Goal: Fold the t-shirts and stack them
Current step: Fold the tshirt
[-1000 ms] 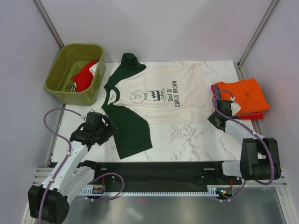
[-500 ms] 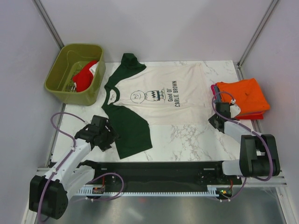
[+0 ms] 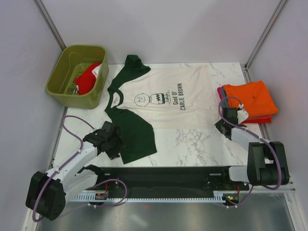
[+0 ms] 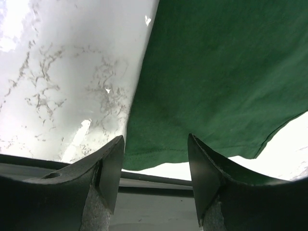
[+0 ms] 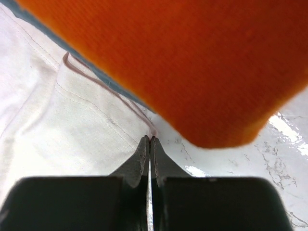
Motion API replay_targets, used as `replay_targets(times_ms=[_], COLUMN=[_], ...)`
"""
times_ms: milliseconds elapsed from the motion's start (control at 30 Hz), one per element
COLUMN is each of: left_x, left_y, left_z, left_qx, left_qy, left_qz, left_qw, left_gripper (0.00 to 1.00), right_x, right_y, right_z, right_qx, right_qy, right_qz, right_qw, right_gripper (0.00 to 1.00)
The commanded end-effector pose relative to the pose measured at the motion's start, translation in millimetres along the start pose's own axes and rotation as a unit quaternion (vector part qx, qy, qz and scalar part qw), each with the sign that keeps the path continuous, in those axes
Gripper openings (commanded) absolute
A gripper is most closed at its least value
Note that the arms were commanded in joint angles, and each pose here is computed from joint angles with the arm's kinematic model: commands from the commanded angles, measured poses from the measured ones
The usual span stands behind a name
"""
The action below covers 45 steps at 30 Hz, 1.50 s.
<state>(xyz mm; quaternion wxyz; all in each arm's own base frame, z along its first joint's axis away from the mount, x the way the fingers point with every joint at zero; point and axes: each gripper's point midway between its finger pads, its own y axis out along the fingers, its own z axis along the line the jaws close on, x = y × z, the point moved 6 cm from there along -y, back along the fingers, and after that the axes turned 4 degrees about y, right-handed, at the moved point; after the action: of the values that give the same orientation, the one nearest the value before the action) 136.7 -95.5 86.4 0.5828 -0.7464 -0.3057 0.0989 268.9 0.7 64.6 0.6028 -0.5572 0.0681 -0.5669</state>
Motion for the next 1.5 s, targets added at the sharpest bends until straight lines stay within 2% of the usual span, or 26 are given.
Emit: replay_targets(times_ms=[0,233,500,900,1033,1100,1300,1333,1467], left_x=[-6,-21,-26,-35,-36,-36,-36,-36,-35], left_y=[-3,-4,-2,7,8,8,9,8,-3], left_z=[-1,5,8,15,11,10,4,3,-7], left_qx=[0.017,0.037,0.040,0.074,0.078,0.079,0.067,0.062,0.026], left_qy=[-0.016,-0.024,-0.029,-0.030,-0.028,-0.028,-0.018,-0.016,-0.007], left_qz=[0.011,0.024,0.030,0.038,0.041,0.037,0.028,0.030,0.029], left_qw=[1.000,0.999,0.998,0.996,0.996,0.996,0.997,0.998,0.999], left_gripper=[0.62,0.61,0.44,0.45,0.42,0.38,0.05,0.02,0.02], right_x=[1,1,-1,-1,-2,-1,0,-1,-1], right_y=[1,0,1,1,1,1,-1,-1,-5], right_z=[-2,-1,0,0,0,0,1,0,0], right_qx=[-0.001,0.003,0.007,0.008,0.008,0.009,0.012,0.011,0.014], right_qy=[0.003,0.002,0.002,0.002,0.002,0.002,0.001,0.000,-0.002], right_qz=[-0.009,-0.008,0.000,0.000,0.000,0.001,-0.002,0.000,0.003], right_qw=[1.000,1.000,1.000,1.000,1.000,1.000,1.000,1.000,1.000], right_gripper=[0.00,0.00,0.00,0.00,0.00,0.00,0.00,0.00,0.00])
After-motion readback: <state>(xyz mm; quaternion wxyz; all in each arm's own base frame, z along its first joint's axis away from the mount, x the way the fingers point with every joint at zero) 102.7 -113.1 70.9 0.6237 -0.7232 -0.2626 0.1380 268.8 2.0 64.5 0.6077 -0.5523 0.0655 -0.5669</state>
